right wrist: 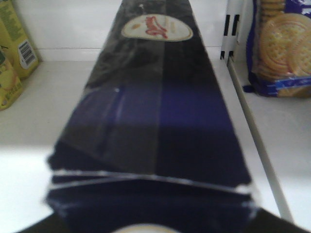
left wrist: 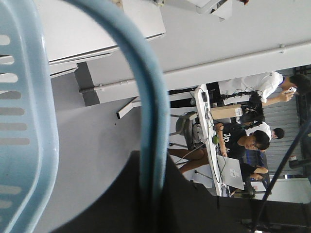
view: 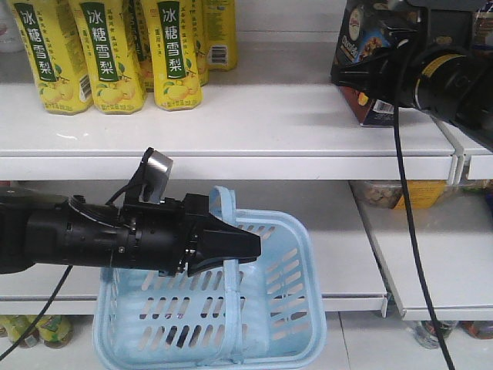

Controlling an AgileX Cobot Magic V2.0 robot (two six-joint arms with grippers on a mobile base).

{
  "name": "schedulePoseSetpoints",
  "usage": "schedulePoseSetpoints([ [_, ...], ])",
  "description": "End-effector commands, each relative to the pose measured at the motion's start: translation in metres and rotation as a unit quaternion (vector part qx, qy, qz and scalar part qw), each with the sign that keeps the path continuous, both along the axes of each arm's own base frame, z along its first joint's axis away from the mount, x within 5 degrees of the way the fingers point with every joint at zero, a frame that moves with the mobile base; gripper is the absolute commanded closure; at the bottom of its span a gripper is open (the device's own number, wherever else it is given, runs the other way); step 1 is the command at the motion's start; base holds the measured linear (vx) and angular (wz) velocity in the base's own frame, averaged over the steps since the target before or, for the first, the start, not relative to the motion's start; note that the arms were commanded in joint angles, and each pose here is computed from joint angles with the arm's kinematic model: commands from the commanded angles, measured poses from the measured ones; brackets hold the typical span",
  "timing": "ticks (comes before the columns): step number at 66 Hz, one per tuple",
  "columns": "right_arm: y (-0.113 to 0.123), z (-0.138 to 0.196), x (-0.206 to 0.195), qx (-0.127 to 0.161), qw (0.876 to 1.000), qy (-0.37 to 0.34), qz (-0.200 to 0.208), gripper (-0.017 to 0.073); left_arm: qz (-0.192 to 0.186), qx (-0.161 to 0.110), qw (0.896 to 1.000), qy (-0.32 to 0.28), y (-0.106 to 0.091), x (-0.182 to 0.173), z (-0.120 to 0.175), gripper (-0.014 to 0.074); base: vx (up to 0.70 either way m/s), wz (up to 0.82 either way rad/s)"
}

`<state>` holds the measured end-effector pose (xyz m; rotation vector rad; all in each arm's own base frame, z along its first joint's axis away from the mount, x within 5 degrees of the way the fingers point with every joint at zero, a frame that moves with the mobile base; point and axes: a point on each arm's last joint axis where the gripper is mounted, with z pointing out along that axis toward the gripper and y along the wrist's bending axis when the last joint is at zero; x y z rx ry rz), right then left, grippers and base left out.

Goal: Left arm holds basket, right arm returns cookies
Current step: 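Place the Chocofello box on the upper shelf with the right gripper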

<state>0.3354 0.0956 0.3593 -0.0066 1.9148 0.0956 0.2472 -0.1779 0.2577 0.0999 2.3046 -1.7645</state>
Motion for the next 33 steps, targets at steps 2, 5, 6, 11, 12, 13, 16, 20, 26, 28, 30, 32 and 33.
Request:
schedulePoseSetpoints([
  [2,0.0003,0.0165,0.0036,0.001,1.0,-0.03,0.008,0.0327,0.022,-0.065,0.998,-0.016,0.0003,0.0012,0.0282,0.0596,0.0,0.0],
  [5,0.0008,0.0171,0.0051,0.001,0.999,-0.031,0.009,0.0303,0.022,-0.065,0.998,-0.016,0.0003,0.0012,0.0282,0.0596,0.0,0.0],
  [6,0.0011,0.0175,0.0054,0.002,0.999,-0.032,0.009,0.0288,0.022,-0.065,0.998,-0.016,0.0003,0.0012,0.0282,0.0596,0.0,0.0],
  [11,0.0023,0.0191,0.0064,0.003,0.999,-0.037,0.014,0.0232,0.022,-0.065,0.998,-0.016,0.0003,0.0012,0.0282,0.0596,0.0,0.0],
  [12,0.0023,0.0195,0.0065,0.003,0.999,-0.038,0.014,0.0221,0.022,-0.065,0.998,-0.016,0.0003,0.0012,0.0282,0.0596,0.0,0.0],
  [13,0.0023,0.0195,0.0065,0.003,0.999,-0.038,0.014,0.0214,0.022,-0.065,0.998,-0.016,0.0003,0.0012,0.0282,0.0596,0.0,0.0],
  [16,0.0023,0.0199,0.0065,0.003,0.999,-0.038,0.014,0.0171,0.022,-0.065,0.998,-0.016,0.0003,0.0012,0.0282,0.0596,0.0,0.0],
  [20,0.0023,0.0203,0.0062,0.004,0.999,-0.039,0.014,0.0119,0.022,-0.065,0.998,-0.016,0.0003,0.0012,0.0282,0.0596,0.0,0.0],
  [26,0.0025,0.0199,0.0056,0.005,0.999,-0.035,0.011,0.0048,0.022,-0.065,0.998,-0.016,0.0003,0.0012,0.0282,0.0596,0.0,0.0],
  [28,0.0019,0.02,0.0052,0.004,0.999,-0.034,0.008,0.0027,0.022,-0.065,0.998,-0.016,0.0003,0.0012,0.0282,0.0596,0.0,0.0],
  [30,0.0014,0.0207,0.0046,0.005,0.999,-0.034,0.006,0.0008,0.022,-0.065,0.998,-0.016,0.0003,0.0012,0.0282,0.0596,0.0,0.0],
  [32,0.0011,0.021,0.0043,0.005,0.999,-0.034,0.005,-0.0006,0.022,-0.065,0.998,-0.016,0.0003,0.0012,0.0282,0.0596,0.0,0.0],
  [33,0.001,0.0209,0.0042,0.006,0.999,-0.033,0.004,-0.0013,0.022,-0.065,0.998,-0.016,0.0003,0.0012,0.0282,0.0596,0.0,0.0],
])
